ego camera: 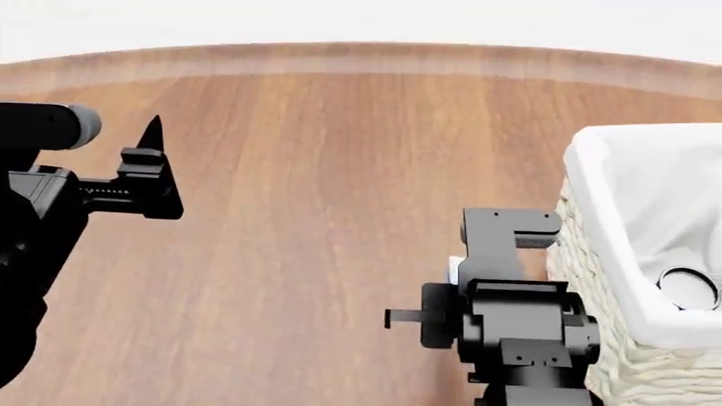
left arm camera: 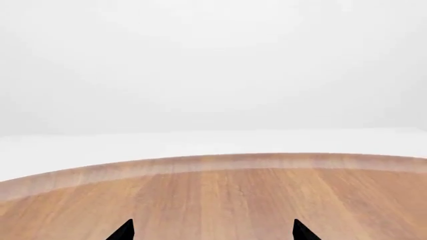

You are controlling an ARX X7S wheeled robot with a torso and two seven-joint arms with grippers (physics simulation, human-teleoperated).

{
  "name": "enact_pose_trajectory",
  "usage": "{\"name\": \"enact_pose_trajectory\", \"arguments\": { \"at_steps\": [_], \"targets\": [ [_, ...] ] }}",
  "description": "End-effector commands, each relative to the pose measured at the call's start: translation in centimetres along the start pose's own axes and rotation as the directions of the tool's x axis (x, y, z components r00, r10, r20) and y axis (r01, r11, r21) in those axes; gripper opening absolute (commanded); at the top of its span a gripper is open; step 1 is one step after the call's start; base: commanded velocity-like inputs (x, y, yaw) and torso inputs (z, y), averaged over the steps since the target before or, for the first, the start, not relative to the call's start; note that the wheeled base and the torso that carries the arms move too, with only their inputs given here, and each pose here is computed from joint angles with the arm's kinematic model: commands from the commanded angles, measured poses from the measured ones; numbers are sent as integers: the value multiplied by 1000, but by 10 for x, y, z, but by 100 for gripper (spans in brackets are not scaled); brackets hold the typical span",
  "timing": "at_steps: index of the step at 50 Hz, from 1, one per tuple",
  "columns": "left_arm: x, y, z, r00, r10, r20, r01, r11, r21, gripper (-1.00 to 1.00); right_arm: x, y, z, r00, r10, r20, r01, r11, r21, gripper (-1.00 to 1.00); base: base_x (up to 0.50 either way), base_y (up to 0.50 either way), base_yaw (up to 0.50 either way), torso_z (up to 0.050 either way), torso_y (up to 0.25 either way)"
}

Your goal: Pick up the alphabet soup and the cream cheese box, and put them in the basket.

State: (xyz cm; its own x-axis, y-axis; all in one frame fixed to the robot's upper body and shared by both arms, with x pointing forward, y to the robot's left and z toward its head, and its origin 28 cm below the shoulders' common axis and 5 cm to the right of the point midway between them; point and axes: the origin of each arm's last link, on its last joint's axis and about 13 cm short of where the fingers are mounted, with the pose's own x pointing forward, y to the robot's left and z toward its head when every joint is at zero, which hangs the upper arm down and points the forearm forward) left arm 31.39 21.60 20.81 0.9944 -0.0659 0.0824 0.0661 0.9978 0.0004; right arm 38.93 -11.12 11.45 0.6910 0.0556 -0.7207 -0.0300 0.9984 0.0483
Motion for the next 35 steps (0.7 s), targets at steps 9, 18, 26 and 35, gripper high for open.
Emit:
{"name": "enact_pose_trajectory", "arguments": {
  "at_steps": [9, 18, 26, 35],
  "targets": [
    [-1, 1, 3, 1000, -5, 3, 5, 1000, -3, 100, -4, 6, 17, 991, 102, 82, -98, 994, -56, -100, 0, 0, 0, 0, 250],
    [-1, 2, 2, 1000, -3, 3, 3, 1000, -2, 100, -6, 7, 21, 990, 105, 91, -99, 993, -65, -100, 0, 0, 0, 0, 250],
    [0, 1, 1, 1000, 6, 5, -6, 1000, -7, 100, -14, 12, 42, 967, 172, 189, -150, 981, -126, -100, 0, 0, 0, 0, 151],
    [1, 2, -3, 1000, 14, 3, -14, 1000, 3, 100, -38, -8, 81, 942, 74, 327, -49, 995, -85, -100, 0, 0, 0, 0, 0]
  ]
}}
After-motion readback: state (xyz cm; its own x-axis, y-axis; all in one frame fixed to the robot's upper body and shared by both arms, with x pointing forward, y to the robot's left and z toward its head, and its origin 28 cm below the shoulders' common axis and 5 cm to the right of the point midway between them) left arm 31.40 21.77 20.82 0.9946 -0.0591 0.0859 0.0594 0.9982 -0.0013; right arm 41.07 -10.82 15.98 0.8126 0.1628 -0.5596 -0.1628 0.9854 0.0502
